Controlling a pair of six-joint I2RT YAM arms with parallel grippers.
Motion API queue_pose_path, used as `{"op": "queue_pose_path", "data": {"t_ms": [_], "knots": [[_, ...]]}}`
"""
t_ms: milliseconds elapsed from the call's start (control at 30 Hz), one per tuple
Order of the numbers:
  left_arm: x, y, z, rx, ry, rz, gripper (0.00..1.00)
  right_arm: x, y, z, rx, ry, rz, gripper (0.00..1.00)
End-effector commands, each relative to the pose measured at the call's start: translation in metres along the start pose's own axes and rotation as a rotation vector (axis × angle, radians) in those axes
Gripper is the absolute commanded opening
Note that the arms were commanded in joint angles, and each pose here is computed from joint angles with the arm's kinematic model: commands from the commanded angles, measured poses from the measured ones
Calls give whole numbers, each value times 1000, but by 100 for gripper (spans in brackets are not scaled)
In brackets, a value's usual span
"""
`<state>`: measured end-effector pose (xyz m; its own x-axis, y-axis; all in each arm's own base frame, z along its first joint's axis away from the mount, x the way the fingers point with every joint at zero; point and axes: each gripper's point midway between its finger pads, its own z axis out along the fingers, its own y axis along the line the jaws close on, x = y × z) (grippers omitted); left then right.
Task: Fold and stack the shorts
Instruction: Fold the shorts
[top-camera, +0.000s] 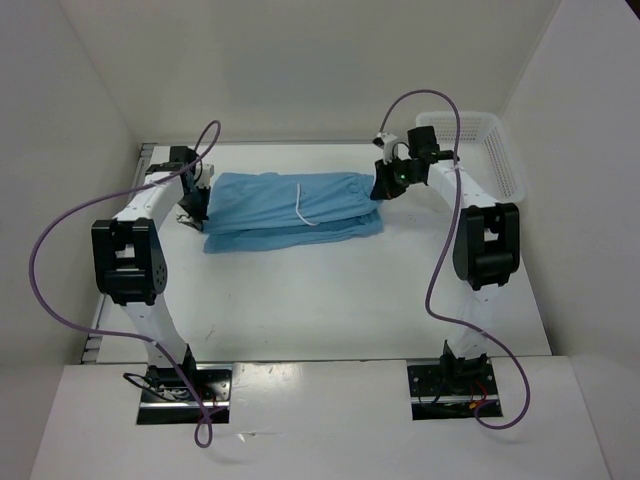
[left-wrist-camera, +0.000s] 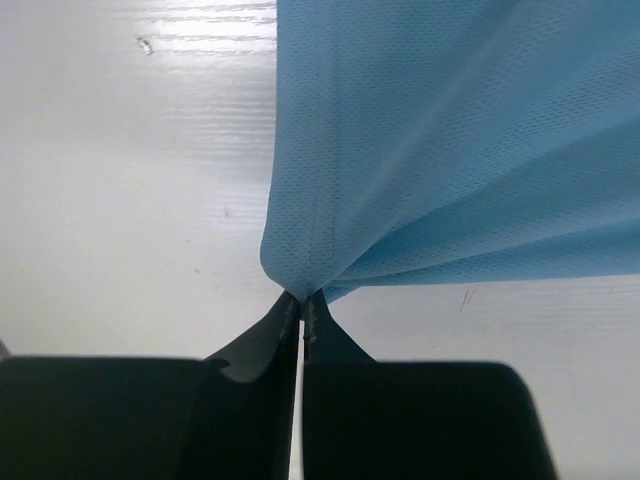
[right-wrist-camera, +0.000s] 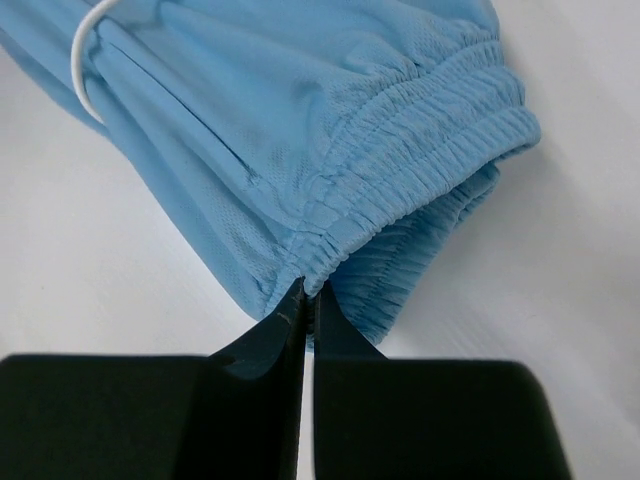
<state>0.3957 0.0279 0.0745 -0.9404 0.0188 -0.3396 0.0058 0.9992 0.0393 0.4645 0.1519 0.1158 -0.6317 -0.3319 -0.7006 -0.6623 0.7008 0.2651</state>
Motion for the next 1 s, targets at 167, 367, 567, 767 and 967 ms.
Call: {"op": "queue_pose_path", "data": {"t_ms": [167, 367, 567, 767, 967], "knots": [[11, 17, -32, -34, 37, -27, 0, -5, 22, -38, -76, -6, -92, 0], [64, 1, -11, 13, 186, -13, 0, 56, 20, -25, -84, 133, -68, 0], [91, -6, 27, 12, 275, 11, 0, 111, 21, -4, -18, 267, -52, 11], [79, 0, 34, -21, 244, 14, 1, 96, 5, -6, 113, 224, 20, 70], [85, 3, 33, -40, 256, 17, 7, 100, 23, -8, 72, 202, 129, 82]]}}
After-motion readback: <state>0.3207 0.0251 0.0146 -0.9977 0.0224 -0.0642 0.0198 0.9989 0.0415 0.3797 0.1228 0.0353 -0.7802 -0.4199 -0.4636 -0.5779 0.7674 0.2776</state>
